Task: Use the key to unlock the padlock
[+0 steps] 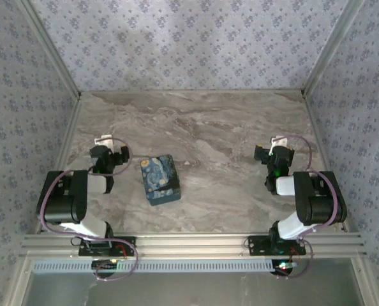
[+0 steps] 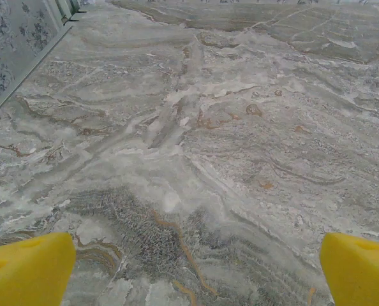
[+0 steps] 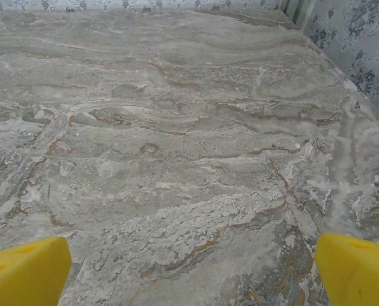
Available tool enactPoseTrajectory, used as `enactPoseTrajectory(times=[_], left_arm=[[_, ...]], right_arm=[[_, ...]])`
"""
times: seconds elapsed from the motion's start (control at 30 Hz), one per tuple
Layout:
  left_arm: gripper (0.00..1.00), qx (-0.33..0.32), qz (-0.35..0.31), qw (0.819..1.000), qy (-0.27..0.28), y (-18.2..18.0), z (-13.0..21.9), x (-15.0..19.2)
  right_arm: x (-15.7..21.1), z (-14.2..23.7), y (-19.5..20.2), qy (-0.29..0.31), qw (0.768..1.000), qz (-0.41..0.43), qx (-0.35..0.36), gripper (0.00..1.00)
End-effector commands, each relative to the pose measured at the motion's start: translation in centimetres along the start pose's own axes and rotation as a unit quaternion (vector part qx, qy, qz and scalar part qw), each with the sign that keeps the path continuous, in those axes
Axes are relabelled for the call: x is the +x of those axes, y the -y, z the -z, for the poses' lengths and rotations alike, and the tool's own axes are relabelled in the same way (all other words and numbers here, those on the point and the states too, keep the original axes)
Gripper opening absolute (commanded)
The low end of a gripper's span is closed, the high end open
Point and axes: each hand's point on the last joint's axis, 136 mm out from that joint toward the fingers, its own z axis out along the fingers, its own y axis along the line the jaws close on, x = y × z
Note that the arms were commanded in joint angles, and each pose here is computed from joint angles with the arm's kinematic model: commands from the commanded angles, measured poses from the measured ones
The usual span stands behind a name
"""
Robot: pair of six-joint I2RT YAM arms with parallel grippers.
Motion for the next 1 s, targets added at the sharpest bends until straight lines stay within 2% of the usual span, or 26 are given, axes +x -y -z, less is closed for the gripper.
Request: enactPoseTrajectory(times=[0.0, 0.6, 0.73, 0.8, 0.9, 0.97], left_arm=[[0.98, 0.008, -0.004, 1.0, 0.018, 0.2, -0.2, -1.6], [0.98, 0.017, 0.002, 1.0, 0.017, 0.2, -0.2, -1.6], [0.98, -0.049, 0.023, 0.999, -0.008, -2.0, 0.6, -3.2], [0.98, -0.057, 0.024, 0.998, -0.013, -2.3, 1.1, -4.8], [0.98, -0.063, 0.083, 0.995, 0.004, -2.5, 2.2, -7.4], [0.98, -0.06, 0.166, 0.984, 0.002, -2.6, 3.0, -8.2]], right_arm=[[-1.3, -0.1, 0.1, 0.019, 1.0, -0.003, 0.0, 1.0], [-1.4, 0.0, 0.1, 0.022, 1.0, -0.004, -0.001, 1.0], [-3.4, 1.1, 0.2, 0.004, 1.0, 0.0, -0.003, 1.0], [-4.3, 1.9, -0.1, -0.006, 1.0, -0.007, -0.016, 1.0], [-5.6, 3.6, -0.3, 0.005, 0.998, -0.046, -0.031, 1.0], [-6.1, 4.9, -0.1, -0.009, 0.992, -0.123, -0.039, 1.0]])
